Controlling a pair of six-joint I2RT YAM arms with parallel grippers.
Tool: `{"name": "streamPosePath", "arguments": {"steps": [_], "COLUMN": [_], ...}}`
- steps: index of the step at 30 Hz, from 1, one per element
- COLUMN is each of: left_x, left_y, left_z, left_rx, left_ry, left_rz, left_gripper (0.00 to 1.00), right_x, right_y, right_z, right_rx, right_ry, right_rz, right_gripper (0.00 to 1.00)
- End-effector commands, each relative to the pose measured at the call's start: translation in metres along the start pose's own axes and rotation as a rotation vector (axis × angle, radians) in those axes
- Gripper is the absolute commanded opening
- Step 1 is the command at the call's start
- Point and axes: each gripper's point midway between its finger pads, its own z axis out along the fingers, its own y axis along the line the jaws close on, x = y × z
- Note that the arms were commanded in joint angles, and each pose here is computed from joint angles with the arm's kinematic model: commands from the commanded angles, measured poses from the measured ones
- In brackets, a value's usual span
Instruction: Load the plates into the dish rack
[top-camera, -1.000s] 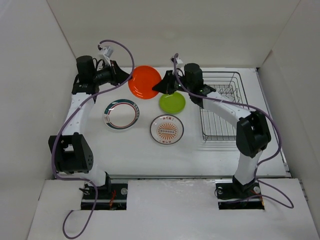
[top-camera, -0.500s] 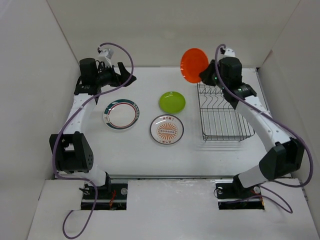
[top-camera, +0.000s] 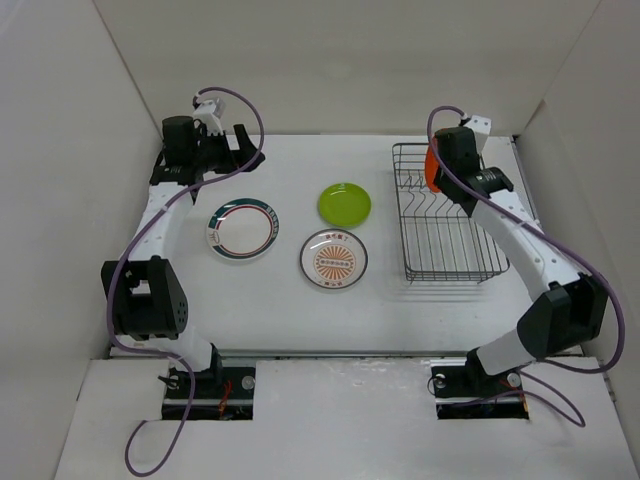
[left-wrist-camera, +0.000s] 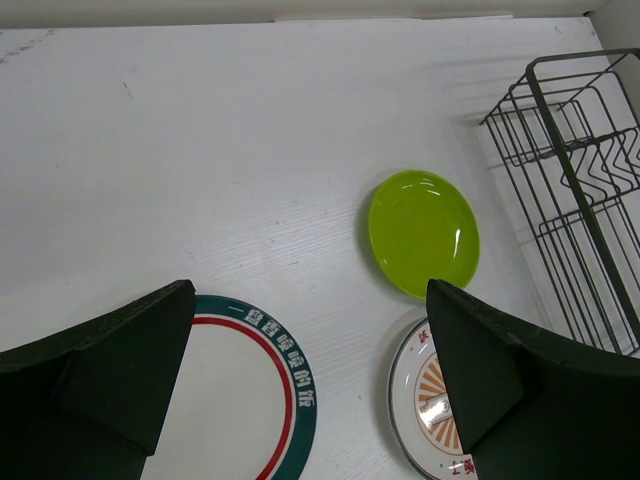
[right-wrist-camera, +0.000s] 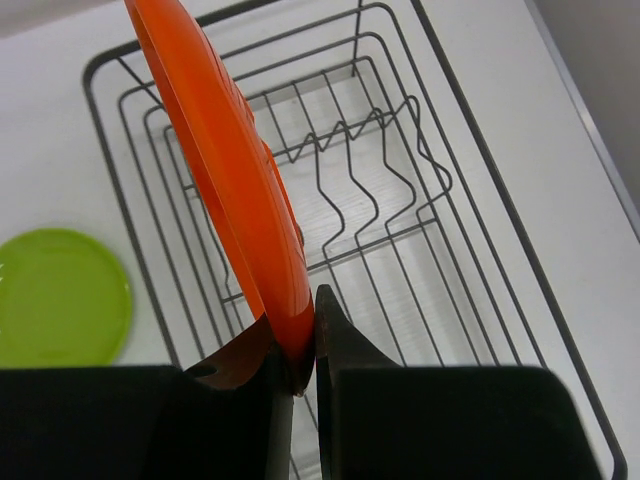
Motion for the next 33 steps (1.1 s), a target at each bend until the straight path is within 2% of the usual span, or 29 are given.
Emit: {"name": "streamPosePath", "arguments": {"steps": [1,26,29,32,33], "left_x": [-0.030,-0.035,-0.035,-0.033,-0.033], "left_y": [-0.007,-0.006,-0.006,-0.006,-0.006], "left_z": [-0.012,-0.013,-0.013,-0.013,-0.013], "left_rx": [-0.012,-0.019,-0.019,-0.021,-0.021], "left_ry": [-0.066,-0.076,-0.076,-0.069,-0.068], "left_rz": [0.062,0.076,0.076,0.071,0.071], "left_gripper": [1.00,1.00,1.00,1.00,1.00], "right_x": [-0.020,0.043,0.051,0.055,0.052], "right_y": [-0.008,0.027,0.031,0.034,0.038], "right_z": [0.000,0.051,0.055,0.058,0.055], "right_rx": [0.074,0.025,0.035,0.042,0.039], "right_ry": [-0.062,0.081,0.098,0.108,0.096], "right_rz": [0.014,-0.084,-0.105,-0.122,-0.121], "right_gripper": [0.00,0.00,0.09,0.46,0.50]}}
